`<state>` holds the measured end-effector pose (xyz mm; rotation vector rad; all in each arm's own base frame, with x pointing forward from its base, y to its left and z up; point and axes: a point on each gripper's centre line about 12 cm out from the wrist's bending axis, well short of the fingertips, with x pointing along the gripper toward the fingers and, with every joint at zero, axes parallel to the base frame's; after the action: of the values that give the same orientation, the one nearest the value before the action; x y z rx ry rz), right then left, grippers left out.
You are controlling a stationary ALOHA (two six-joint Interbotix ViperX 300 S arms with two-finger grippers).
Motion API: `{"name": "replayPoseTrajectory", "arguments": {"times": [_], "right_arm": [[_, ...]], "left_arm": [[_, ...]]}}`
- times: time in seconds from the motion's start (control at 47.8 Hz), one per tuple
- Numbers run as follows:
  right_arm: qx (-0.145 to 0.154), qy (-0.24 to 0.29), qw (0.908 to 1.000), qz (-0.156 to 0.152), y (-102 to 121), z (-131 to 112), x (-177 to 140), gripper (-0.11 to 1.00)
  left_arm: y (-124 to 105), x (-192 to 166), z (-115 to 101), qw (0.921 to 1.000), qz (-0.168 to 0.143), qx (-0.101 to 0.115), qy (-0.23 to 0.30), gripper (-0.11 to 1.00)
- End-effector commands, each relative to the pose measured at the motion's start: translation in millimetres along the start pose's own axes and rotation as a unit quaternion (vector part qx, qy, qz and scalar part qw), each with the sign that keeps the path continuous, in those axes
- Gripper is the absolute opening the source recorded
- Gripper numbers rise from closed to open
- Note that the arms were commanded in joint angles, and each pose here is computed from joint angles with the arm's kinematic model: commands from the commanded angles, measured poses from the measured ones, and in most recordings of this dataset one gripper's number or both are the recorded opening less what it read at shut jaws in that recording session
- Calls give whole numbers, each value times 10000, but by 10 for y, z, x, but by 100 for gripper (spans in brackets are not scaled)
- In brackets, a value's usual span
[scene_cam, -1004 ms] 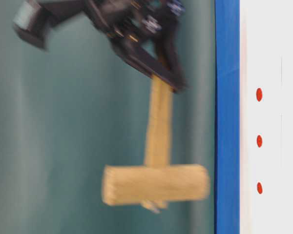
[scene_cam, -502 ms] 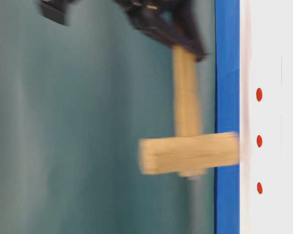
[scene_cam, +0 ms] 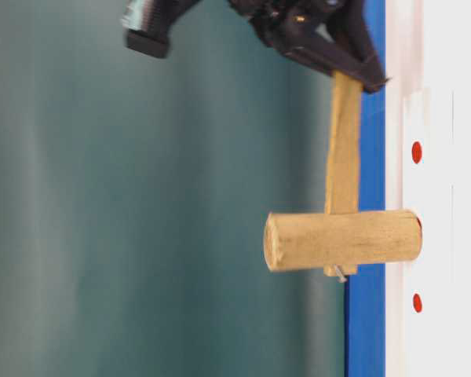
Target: Hit the mark with a hammer.
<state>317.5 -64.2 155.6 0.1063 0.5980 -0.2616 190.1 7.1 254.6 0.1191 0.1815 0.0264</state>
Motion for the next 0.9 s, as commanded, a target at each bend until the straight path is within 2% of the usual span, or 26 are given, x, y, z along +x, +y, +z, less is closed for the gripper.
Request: {"name": "replayPoseTrajectory", "arguments": {"times": [0.0, 0.188, 0.418, 0.648, 0.753, 0.878], "right_arm": [[-33, -451, 9990, 41, 10, 224, -184, 2], [-196, -986, 9948, 187, 19, 402, -650, 2], [-231, -1171, 9925, 260, 2, 279, -973, 2], [-197, -674, 9972, 244, -6, 26, -819, 2], [-76, -48, 9999, 134, -29, -276, -558, 2], [146, 604, 9981, 27, -42, -542, -310, 2]], "left_arm": [[8, 11, 38, 10000, 12, -9, -37, 88], [8, 8, 40, 10000, 14, -17, -45, 88], [6, 6, 47, 10000, 9, -15, -68, 88], [10, 3, 52, 10000, 20, -1, -90, 88], [10, 6, 52, 10000, 20, -17, -90, 88], [10, 1, 57, 9999, 22, -9, -106, 88]]}}
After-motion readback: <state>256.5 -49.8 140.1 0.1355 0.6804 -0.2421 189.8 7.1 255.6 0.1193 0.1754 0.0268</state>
